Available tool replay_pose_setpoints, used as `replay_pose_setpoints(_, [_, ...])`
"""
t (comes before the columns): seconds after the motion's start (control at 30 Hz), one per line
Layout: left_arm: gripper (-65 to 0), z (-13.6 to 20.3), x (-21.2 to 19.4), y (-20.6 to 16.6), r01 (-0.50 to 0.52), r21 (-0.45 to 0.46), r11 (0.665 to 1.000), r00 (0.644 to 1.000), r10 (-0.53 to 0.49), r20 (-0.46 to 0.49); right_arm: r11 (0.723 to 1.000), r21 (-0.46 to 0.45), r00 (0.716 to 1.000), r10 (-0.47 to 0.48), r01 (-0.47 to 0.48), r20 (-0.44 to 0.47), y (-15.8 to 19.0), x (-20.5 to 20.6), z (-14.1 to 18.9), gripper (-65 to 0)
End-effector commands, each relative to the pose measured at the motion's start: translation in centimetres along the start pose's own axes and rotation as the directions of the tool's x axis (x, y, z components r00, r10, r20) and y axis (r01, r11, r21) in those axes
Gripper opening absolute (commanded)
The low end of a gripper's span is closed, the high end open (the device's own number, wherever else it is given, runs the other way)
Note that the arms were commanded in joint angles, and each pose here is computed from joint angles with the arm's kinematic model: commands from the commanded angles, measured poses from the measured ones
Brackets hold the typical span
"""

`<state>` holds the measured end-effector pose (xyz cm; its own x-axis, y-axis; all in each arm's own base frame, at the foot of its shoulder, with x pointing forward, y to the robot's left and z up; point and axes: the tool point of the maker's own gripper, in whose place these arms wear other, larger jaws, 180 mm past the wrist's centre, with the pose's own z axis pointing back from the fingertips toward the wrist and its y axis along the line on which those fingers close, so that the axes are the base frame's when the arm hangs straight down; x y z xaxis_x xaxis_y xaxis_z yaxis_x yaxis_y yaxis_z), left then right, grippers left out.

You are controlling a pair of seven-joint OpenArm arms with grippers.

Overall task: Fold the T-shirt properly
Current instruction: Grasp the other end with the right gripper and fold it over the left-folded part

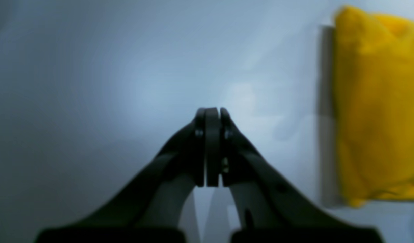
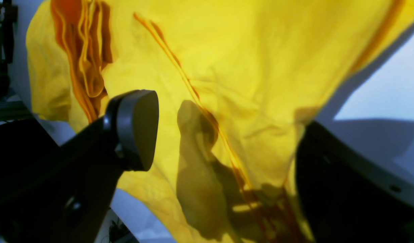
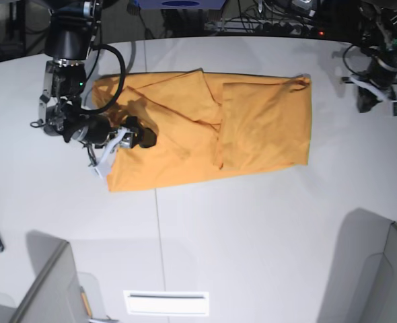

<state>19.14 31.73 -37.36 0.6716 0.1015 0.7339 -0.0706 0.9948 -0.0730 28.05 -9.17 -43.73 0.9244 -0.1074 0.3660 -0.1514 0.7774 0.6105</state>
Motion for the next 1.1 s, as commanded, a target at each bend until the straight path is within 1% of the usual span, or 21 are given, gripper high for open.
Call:
replay_pose_setpoints(0.0, [-65.0,-0.2,1.5,-0.7,0.012,-0.026,1.0,0.999,-0.011,0.049,0.994,-0.105,0.987,-0.014,-0.003,-0.162,-2.4,-3.7,0.3,-21.2])
replay_pose_setpoints(0.1, [-65.0,-1.3,0.3,-2.3,-0.005,-0.071,0.997,1.0,0.007,0.019,0.995,-0.105,0.986,-0.014,-0.003,-0.165,-2.3,-3.8,0.3,-21.2])
replay_pose_setpoints(0.17, [-65.0,-2.2,0.7,-3.2,-0.025,-0.094,0.995,0.999,0.028,0.032,0.994,-0.113,0.987,-0.016,-0.003,-0.163,-2.6,-3.8,0.4,-21.8])
replay_pose_setpoints(0.2, [-65.0,-2.5,0.8,-3.5,-0.032,-0.101,0.994,0.999,0.036,0.034,0.993,-0.115,0.987,-0.014,-0.004,-0.159,-2.7,-3.7,0.5,-23.3])
replay_pose_setpoints(0.27, [-65.0,-3.5,0.2,-3.8,-0.063,-0.103,0.993,0.998,0.065,0.013,0.993,-0.119,0.988,-0.01,-0.009,-0.155,-2.8,-3.4,0.6,-30.2])
replay_pose_setpoints(0.37, [-65.0,-4.8,-0.5,-4.5,-0.095,-0.105,0.99,0.995,0.093,-0.023,0.993,-0.118,0.99,-0.001,-0.015,-0.141,-2.7,-2.6,0.6,-43.4])
replay_pose_setpoints(0.53, [-65.0,-6.4,-0.9,-6.9,-0.101,-0.149,0.984,0.994,0.094,-0.057,0.994,-0.106,0.992,-0.003,-0.011,-0.129,-2.5,-1.1,0.2,-65.0])
replay_pose_setpoints(0.57, [-65.0,-6.9,-1.1,-7.6,-0.102,-0.163,0.981,0.993,0.092,-0.068,0.995,-0.104,0.992,-0.007,-0.007,-0.127,-2.4,-0.9,0.0,-65.0])
replay_pose_setpoints(0.63, [-65.0,-7.5,-1.4,-8.8,-0.096,-0.192,0.977,0.993,0.081,-0.086,0.994,-0.107,0.996,-0.009,0.0,-0.09,-2.3,0.3,0.0,-65.0])
replay_pose_setpoints(0.73, [-65.0,-7.9,-1.7,-10.3,-0.087,-0.227,0.97,0.993,0.065,-0.1,0.985,-0.15,0.996,-0.086,0.08,-0.032,-2.3,1.8,0.6,-65.0])
replay_pose_setpoints(0.77, [-65.0,-8.0,-1.6,-10.8,-0.08,-0.238,0.968,0.993,0.058,-0.099,0.983,-0.16,0.996,-0.094,0.091,-0.007,-2.1,2.5,1.0,-65.0])
replay_pose_setpoints(0.83, [-65.0,-8.1,-1.6,-11.6,-0.072,-0.257,0.964,0.994,0.047,-0.102,0.984,-0.161,0.997,-0.074,0.078,0.028,-0.7,3.6,1.3,-65.0])
replay_pose_setpoints(0.9, [-65.0,-8.5,-1.5,-12.4,-0.076,-0.258,0.963,0.993,0.049,-0.107,0.986,-0.164,0.998,-0.036,0.043,0.046,0.9,4.4,1.6,-65.0])
replay_pose_setpoints(1.07, [-65.0,-9.4,-1.1,-15.1,-0.067,-0.285,0.956,0.992,0.034,-0.12,0.99,-0.142,0.997,0.035,-0.024,0.071,5.6,5.6,1.4,-65.0])
